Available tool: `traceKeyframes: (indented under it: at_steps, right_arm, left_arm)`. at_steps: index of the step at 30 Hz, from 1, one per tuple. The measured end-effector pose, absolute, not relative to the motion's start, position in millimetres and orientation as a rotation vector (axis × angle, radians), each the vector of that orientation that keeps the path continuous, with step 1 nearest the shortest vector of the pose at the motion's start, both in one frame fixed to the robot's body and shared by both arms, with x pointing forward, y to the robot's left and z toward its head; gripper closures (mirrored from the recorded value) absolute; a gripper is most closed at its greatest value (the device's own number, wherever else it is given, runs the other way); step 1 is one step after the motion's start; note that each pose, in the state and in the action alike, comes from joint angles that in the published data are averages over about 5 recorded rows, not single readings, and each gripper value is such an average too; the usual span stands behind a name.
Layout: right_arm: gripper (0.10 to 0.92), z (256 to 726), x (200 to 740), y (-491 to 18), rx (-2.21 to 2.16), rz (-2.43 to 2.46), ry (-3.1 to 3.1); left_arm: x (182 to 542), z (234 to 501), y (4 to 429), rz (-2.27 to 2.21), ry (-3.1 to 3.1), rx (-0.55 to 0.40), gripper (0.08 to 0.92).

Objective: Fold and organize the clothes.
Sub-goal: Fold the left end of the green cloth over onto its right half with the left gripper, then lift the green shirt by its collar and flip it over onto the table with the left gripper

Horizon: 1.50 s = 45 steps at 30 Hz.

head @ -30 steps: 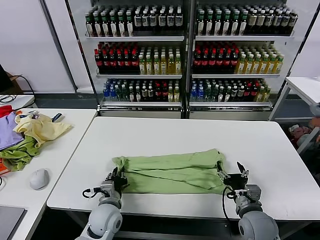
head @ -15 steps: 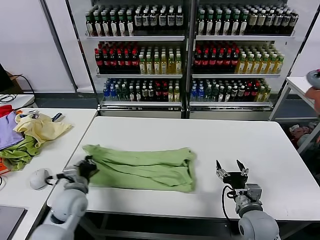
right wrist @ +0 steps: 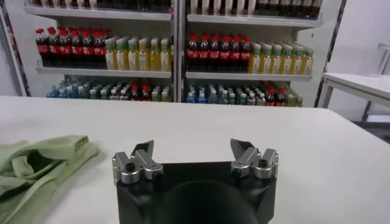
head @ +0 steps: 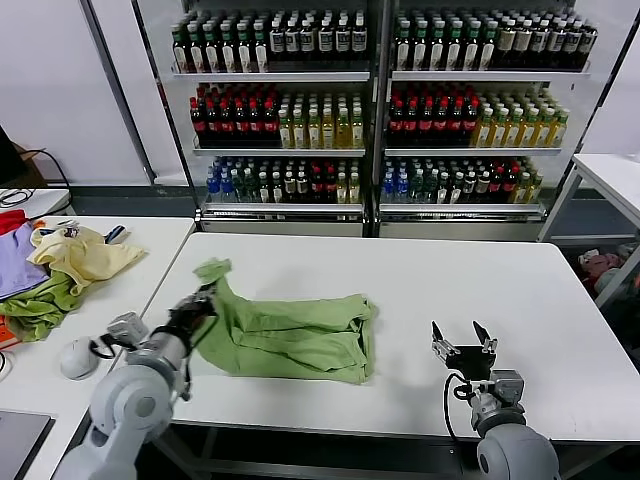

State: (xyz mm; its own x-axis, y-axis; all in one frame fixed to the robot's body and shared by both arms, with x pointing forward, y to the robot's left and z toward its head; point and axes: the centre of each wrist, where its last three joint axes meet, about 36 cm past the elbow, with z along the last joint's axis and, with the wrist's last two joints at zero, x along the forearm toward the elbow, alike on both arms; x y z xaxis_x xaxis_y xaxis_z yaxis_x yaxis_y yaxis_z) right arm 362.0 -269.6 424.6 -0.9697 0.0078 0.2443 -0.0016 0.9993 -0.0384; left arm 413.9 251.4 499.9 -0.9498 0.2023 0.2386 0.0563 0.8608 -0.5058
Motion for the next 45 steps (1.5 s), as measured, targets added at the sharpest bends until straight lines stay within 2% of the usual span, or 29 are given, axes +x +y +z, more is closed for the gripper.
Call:
traceKeyframes:
  at_steps: [7,16,19,29,35,40,45]
  right_arm:
    - [0.200,425.6,363.9,-269.6,-0.005,0.052,-2.903]
    - [0.200,424.7,369.1,-271.2,-0.003,0.052,-2.906]
    - [0.200,424.0,370.5,-272.5,-0.004,0.054,-2.905]
    - [0.200,421.7,374.1,-270.9,0.004,0.048,-2.906]
    - [0.200,419.5,374.6,-270.1,0.009,0.044,-2.906]
    - [0.200,418.1,374.9,-267.8,0.013,0.036,-2.908]
    - [0.200,418.8,373.9,-266.9,0.016,0.037,-2.910]
  left_arm:
    - [419.1,495.8,198.0,0.937,-2.623,-0.362,0.887]
    - [436.5,476.3,137.0,1.006,-2.491,-0.468,0.887]
    - [439.5,469.6,120.4,0.992,-2.470,-0.497,0.857]
    - [434.1,457.0,84.2,0.937,-2.486,-0.607,0.581]
    - [428.7,454.2,85.0,0.948,-2.499,-0.619,0.408]
    - [426.2,449.6,101.5,0.908,-2.561,-0.557,0.261]
    - [427.8,431.9,128.8,0.730,-2.692,-0.386,0.182]
